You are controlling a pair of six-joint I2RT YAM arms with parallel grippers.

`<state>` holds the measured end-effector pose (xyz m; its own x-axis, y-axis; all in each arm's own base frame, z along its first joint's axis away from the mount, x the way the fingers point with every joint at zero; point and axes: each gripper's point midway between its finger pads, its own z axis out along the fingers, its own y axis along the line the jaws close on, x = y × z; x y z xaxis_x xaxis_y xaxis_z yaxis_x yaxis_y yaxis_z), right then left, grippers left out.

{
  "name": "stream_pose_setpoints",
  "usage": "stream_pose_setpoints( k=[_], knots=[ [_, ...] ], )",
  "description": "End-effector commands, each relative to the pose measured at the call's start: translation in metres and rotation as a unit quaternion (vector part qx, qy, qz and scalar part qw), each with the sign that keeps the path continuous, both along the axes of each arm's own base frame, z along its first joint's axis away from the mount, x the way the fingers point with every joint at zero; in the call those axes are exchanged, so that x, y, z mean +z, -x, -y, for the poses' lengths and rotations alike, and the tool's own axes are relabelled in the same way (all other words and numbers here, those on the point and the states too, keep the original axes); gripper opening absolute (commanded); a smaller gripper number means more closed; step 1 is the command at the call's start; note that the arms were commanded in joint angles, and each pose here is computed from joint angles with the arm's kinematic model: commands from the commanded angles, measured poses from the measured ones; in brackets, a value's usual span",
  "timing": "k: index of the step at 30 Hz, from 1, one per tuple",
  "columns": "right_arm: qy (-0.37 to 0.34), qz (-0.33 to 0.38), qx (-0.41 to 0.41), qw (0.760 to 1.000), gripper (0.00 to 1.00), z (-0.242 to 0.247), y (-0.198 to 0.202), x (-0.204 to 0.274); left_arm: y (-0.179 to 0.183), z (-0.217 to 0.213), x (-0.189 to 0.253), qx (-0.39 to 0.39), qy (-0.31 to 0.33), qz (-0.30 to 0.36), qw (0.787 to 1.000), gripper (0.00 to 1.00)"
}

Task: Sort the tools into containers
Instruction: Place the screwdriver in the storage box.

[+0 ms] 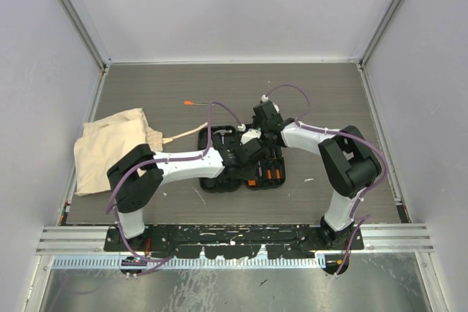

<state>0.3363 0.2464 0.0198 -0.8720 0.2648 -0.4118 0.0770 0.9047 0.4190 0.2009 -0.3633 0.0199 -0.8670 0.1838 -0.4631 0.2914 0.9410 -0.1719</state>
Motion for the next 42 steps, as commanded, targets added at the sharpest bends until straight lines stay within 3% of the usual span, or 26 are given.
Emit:
stream_pose_setpoints(
  k=[1, 11, 22, 34, 38, 42],
  knots=[
    [0.149, -0.164, 0.007, 0.975, 0.01, 0.064, 0.088, -0.066, 0.130, -0.181, -0.130, -0.019, -0.311, -0.245, 0.918, 0.00],
    [0.108, -0.114, 0.011, 0.987, 0.01, 0.054, 0.066, -0.018, 0.090, -0.127, -0.066, -0.052, -0.226, -0.145, 0.962, 0.00],
    [0.059, -0.065, 0.018, 0.996, 0.01, 0.036, 0.048, 0.033, 0.072, -0.113, -0.036, -0.062, -0.215, -0.108, 0.969, 0.00],
    [-0.025, 0.000, 0.006, 1.000, 0.23, 0.024, 0.033, 0.095, 0.062, -0.103, -0.018, -0.063, -0.192, -0.078, 0.976, 0.01],
    [-0.025, 0.015, -0.008, 1.000, 0.25, 0.033, 0.031, 0.102, 0.055, -0.095, -0.006, -0.066, -0.177, -0.061, 0.980, 0.08],
    [-0.013, 0.035, -0.023, 0.999, 0.26, 0.046, 0.031, 0.104, 0.044, -0.079, 0.017, -0.071, -0.140, -0.029, 0.987, 0.24]
  ],
)
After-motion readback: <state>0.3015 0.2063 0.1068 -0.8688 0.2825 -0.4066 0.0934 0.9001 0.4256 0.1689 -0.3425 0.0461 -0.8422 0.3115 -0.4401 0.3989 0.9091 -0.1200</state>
